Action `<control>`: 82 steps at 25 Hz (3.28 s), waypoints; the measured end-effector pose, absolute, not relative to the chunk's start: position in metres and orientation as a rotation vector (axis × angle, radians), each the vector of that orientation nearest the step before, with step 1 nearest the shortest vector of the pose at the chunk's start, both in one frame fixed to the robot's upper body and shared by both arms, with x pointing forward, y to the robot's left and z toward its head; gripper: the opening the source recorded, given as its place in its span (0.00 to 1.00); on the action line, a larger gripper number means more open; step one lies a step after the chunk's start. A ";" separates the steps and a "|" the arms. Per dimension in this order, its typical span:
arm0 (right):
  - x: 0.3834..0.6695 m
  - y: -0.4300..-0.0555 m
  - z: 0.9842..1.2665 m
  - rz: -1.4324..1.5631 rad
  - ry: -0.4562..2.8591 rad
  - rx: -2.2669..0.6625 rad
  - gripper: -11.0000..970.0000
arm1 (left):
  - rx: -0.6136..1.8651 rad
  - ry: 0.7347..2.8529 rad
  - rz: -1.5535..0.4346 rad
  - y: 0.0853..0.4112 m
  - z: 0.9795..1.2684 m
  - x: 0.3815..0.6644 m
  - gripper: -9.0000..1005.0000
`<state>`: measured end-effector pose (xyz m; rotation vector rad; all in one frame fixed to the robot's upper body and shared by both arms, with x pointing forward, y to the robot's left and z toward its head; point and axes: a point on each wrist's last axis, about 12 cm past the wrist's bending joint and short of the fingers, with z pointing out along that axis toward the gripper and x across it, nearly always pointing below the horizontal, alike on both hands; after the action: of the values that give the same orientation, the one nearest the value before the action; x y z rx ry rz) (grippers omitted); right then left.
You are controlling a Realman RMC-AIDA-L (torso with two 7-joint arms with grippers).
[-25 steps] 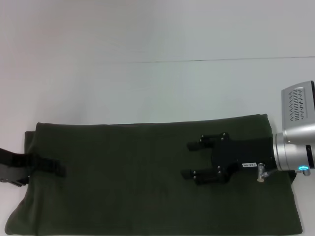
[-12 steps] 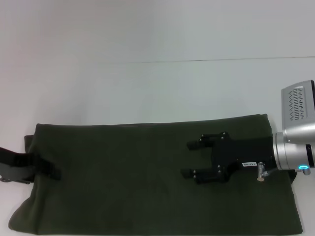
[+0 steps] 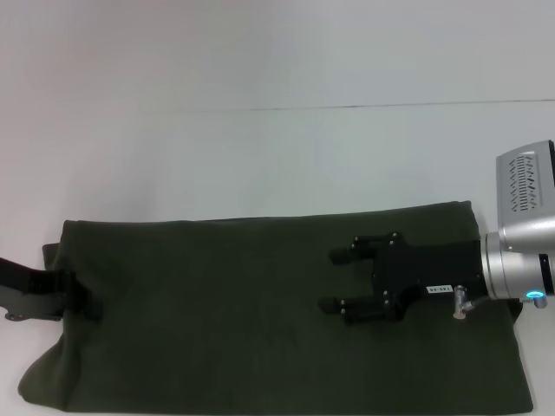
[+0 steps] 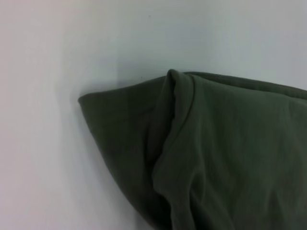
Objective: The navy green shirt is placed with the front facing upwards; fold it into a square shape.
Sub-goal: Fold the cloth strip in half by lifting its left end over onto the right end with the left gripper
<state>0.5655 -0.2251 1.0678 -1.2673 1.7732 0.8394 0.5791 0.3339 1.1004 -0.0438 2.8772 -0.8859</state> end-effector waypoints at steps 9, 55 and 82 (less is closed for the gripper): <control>0.566 -0.226 1.068 0.838 1.773 -1.264 0.82 | -0.014 2.865 -0.873 0.334 1.102 0.580 0.13; 0.566 -0.215 1.067 0.843 1.707 -1.257 0.82 | 0.046 2.660 -1.046 0.359 1.165 0.579 0.13; 0.587 -0.255 1.061 0.559 1.729 -0.729 0.82 | 0.117 2.379 -1.629 0.229 1.109 0.565 0.13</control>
<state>0.5872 -0.2545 1.0611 -0.7287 1.7289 0.5595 0.5651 0.2288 1.1092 0.1166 2.3789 -1.6290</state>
